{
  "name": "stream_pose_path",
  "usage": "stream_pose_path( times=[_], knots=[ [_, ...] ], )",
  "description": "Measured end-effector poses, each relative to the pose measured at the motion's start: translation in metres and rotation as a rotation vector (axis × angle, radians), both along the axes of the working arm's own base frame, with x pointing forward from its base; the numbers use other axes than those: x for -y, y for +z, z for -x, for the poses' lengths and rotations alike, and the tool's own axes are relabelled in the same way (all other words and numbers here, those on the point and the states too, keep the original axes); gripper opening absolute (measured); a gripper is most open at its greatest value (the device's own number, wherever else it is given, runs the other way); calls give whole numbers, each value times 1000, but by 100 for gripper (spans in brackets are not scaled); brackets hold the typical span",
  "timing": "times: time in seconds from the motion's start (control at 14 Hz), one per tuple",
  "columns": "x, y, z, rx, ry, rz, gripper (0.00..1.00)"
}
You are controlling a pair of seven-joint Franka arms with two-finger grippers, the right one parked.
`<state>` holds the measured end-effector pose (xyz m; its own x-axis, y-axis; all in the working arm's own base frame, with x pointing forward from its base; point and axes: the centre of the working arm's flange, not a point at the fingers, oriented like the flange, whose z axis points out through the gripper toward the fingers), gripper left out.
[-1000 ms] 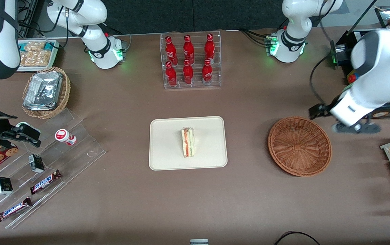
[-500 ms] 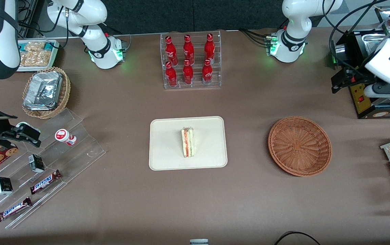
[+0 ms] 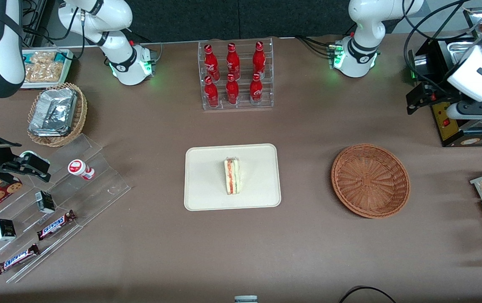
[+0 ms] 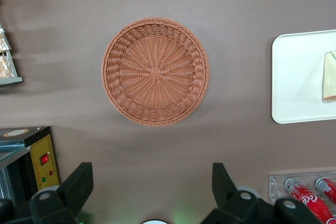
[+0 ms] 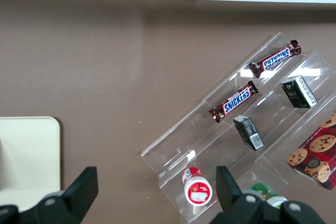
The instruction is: Place sandwich from basket to tray
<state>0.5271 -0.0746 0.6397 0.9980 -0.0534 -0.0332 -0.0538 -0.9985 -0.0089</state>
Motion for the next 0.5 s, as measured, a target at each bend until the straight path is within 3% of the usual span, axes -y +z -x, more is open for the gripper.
stream_pose_path(
  times=[0.5],
  knots=[
    [-9, -3, -3, -6, 16, 5, 100]
  ],
)
